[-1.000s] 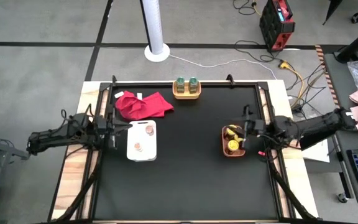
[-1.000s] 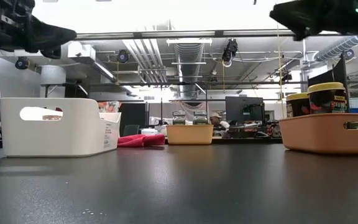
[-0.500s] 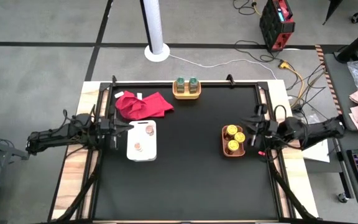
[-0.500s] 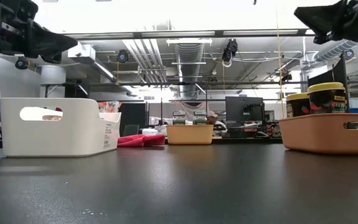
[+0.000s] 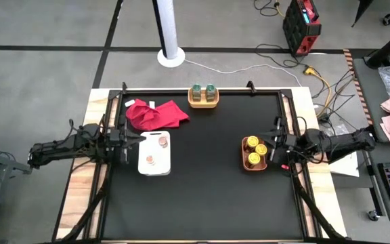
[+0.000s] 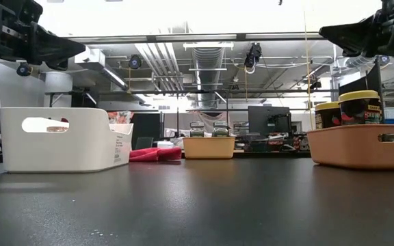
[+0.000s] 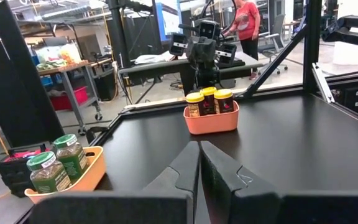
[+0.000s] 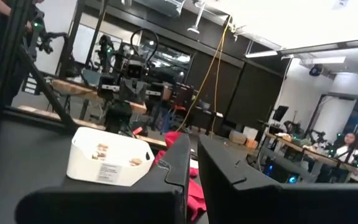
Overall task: Sort spices by type
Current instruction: Return to Home Position
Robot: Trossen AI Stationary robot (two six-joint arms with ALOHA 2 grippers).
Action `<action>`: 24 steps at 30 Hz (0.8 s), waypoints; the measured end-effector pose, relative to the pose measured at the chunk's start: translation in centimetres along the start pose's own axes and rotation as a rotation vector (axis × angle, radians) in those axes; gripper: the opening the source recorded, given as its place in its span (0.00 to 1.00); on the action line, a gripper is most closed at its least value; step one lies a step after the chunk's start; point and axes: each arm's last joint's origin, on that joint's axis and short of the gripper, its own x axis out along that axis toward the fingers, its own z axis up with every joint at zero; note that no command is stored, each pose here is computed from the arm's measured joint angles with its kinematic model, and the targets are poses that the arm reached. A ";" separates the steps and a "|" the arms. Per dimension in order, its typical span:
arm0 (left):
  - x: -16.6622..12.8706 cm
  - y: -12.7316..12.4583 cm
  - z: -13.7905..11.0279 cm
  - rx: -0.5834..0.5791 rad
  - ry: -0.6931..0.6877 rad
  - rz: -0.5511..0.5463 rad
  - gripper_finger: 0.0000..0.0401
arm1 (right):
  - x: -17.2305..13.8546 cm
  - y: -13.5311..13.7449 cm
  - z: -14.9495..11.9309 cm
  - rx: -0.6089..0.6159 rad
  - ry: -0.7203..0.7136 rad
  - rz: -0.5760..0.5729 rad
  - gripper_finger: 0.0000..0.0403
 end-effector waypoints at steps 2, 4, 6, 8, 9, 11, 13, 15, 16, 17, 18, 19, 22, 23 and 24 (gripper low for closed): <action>0.0 0.0 0.0 0.000 0.001 0.000 0.00 | 0.0 0.0 0.0 -0.006 0.002 0.001 0.06; 0.0 0.0 0.0 0.000 0.002 -0.001 0.00 | 0.0 0.0 0.0 -0.007 0.004 0.002 0.05; 0.0 0.0 0.0 0.000 0.002 0.000 0.00 | 0.0 0.0 0.0 -0.007 0.004 0.002 0.06; 0.0 0.0 0.0 0.000 0.003 -0.001 0.00 | 0.0 0.0 0.0 -0.007 0.003 0.002 0.06; 0.0 0.0 0.0 0.000 0.003 -0.001 0.00 | 0.0 0.0 0.0 -0.007 0.003 0.002 0.06; 0.1 0.0 0.0 0.000 0.005 -0.001 0.00 | 0.0 0.0 0.0 -0.008 0.003 0.002 0.05; 0.1 0.0 0.0 0.000 0.005 -0.001 0.00 | 0.0 0.0 0.0 -0.008 0.003 0.002 0.06; 0.1 0.0 0.0 0.000 0.005 -0.001 0.00 | 0.0 0.0 0.0 -0.008 0.003 0.002 0.06; 0.1 0.0 0.0 0.000 0.005 -0.001 0.00 | 0.0 0.0 0.0 -0.008 0.004 0.002 0.06; 0.1 0.0 0.0 0.000 0.005 -0.001 0.00 | 0.0 0.0 0.0 -0.008 0.004 0.002 0.06; 0.1 0.0 0.0 0.000 0.005 -0.001 0.00 | 0.0 0.0 0.0 -0.008 0.003 0.002 0.05; 0.1 0.0 0.0 0.000 0.006 -0.001 0.00 | 0.0 0.0 0.0 -0.008 0.004 0.002 0.05; 0.1 0.0 0.0 0.000 0.006 -0.001 0.00 | 0.0 0.0 0.0 -0.009 0.004 0.002 0.06; 0.1 0.0 0.0 0.000 0.006 -0.001 0.00 | 0.0 0.0 0.0 -0.009 0.004 0.002 0.06; 0.1 0.0 0.0 0.000 0.006 -0.001 0.00 | 0.0 0.0 0.0 -0.009 0.004 0.002 0.06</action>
